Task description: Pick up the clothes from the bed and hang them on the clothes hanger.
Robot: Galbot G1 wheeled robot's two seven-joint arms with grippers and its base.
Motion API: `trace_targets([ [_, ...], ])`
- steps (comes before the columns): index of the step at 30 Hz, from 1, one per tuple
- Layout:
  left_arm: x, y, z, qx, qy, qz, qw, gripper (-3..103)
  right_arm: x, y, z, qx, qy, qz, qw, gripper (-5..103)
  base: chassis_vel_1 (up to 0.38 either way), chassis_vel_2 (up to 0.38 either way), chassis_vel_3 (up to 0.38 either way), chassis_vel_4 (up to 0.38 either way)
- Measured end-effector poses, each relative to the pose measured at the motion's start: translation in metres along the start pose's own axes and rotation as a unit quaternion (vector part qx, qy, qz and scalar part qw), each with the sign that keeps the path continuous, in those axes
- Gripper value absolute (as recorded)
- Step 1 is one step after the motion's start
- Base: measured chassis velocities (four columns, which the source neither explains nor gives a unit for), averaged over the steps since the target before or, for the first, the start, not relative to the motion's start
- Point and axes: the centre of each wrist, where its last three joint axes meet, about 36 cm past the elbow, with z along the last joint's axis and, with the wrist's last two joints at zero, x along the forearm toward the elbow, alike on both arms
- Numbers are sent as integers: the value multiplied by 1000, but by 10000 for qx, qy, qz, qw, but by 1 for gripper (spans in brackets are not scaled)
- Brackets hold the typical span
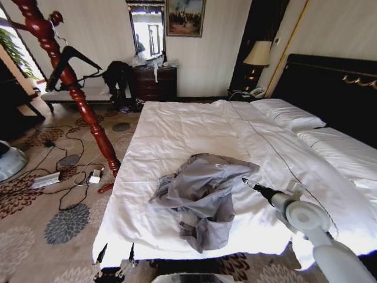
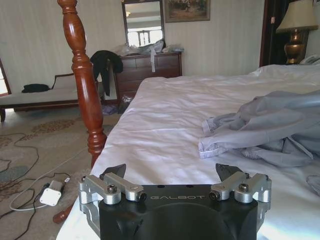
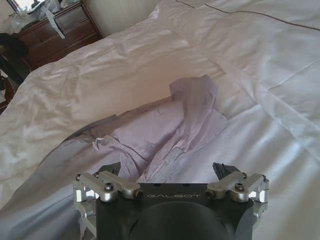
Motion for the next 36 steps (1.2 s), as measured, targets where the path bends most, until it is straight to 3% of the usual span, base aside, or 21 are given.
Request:
trace_targets([
  [5, 2, 0, 2, -34, 39, -21, 10000, 100, -36, -6, 6, -186, 120, 73, 9997, 100, 0, 0, 0, 0],
  [15, 4, 0, 1, -44, 65, -95, 9999, 100, -66, -7, 8, -209, 184, 133, 9995, 97, 0, 0, 0, 0],
  [17, 5, -2, 1, -47, 82, -79, 9999, 100, -71, -7, 5, -220, 170, 130, 9995, 88, 0, 0, 0, 0],
  [20, 6, -1, 2, -61, 102, -68, 9999, 100, -75, -6, 4, -230, 165, 128, 9995, 82, 0, 0, 0, 0],
  [23, 6, 0, 2, -89, 119, -61, 9999, 100, -84, -5, 4, -314, 220, 113, 9992, 65, 0, 0, 0, 0],
  [25, 5, 1, 2, -99, 116, -65, 9999, 100, -85, -5, 4, -338, 231, 117, 9991, 65, 0, 0, 0, 0],
  [26, 4, 3, 0, -113, 97, -92, 9998, 100, -88, -6, 5, -401, 259, 138, 9988, 54, 0, 0, 0, 0],
  [27, 2, 5, -1, -119, 86, -112, 9998, 100, -89, -7, 6, -426, 272, 151, 9986, 54, 0, 0, 0, 0],
  [29, 1, 7, -2, -128, 79, -129, 9998, 100, -90, -8, 7, -457, 286, 157, 9984, 44, 0, 0, 0, 0],
  [31, 0, 8, -2, -133, 77, -135, 9998, 100, -90, -8, 7, -466, 286, 157, 9984, 44, 0, 0, 0, 0],
  [32, -1, 9, -2, -137, 73, -136, 9998, 100, -91, -8, 7, -478, 289, 152, 9983, 32, 0, 0, 0, 0],
  [33, -1, 9, -2, -137, 74, -135, 9998, 100, -91, -8, 7, -488, 285, 141, 9983, 32, 0, 0, 0, 0],
  [36, -3, 9, -1, -132, 83, -135, 9998, 100, -91, -7, 5, -520, 285, 107, 9982, 16, 0, 0, 0, 0],
])
